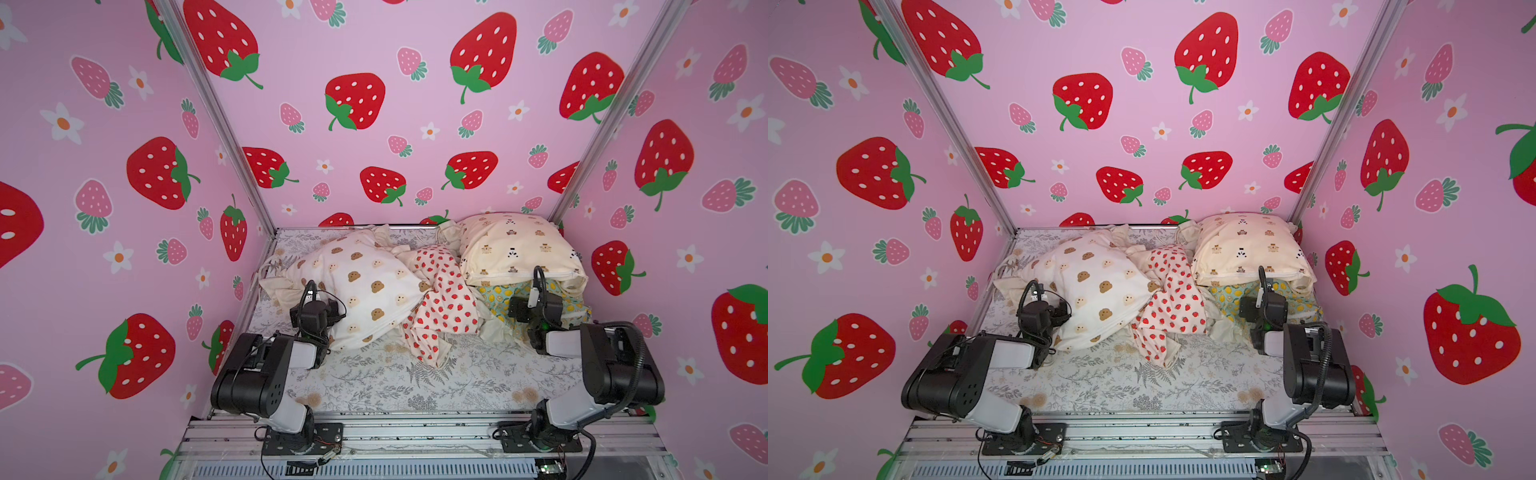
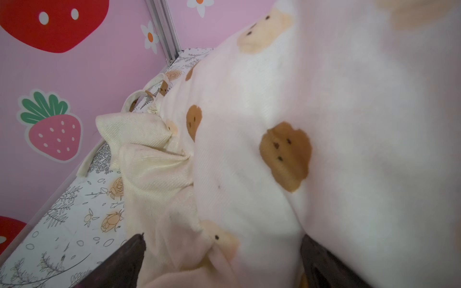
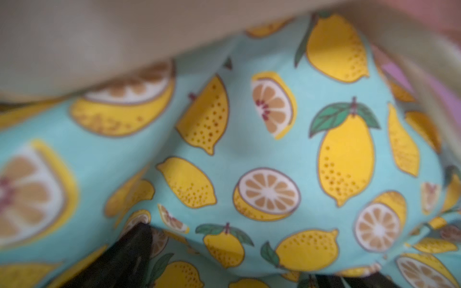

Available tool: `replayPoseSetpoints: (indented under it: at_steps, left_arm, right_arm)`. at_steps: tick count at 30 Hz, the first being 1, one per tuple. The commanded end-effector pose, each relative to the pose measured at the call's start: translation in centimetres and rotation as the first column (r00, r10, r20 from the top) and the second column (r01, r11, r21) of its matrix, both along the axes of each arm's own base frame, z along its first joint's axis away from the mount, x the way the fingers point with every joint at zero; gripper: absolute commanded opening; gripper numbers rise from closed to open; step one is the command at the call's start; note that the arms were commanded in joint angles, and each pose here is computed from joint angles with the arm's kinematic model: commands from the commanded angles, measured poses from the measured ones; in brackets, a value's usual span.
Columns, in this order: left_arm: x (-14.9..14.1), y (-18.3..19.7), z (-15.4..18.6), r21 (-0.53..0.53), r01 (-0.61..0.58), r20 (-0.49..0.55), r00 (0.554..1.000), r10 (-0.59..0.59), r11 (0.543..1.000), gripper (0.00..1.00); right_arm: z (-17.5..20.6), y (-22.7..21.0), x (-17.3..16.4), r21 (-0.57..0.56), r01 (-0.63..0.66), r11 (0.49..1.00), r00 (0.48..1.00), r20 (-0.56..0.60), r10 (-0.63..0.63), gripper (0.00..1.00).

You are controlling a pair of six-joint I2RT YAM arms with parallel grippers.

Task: Zip up pillowcases
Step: Reset both arms

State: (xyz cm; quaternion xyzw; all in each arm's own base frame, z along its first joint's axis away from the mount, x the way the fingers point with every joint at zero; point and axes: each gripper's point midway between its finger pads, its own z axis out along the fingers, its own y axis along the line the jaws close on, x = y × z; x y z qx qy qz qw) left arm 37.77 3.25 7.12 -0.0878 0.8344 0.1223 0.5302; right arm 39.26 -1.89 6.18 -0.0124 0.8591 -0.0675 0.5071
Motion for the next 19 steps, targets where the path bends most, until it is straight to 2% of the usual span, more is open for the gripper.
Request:
replayPoseSetpoints:
  at_steps: [1, 19]
  left_arm:
    - [1.58, 1.11, 2.09, -0.058, -0.031, 0.071, 0.997, 0.035, 0.998, 0.99]
    - [1.57, 0.98, 2.05, -0.052, -0.027, 0.061, 0.998, 0.030, 0.998, 0.99]
  right_arm:
    - [2.19, 0.88, 1.30, -0.039, -0.042, 0.998, 0.996, 0.082, 0.045, 1.00]
    - [2.10, 0.95, 1.24, -0.042, -0.044, 0.998, 0.996, 0.070, 0.047, 0.99]
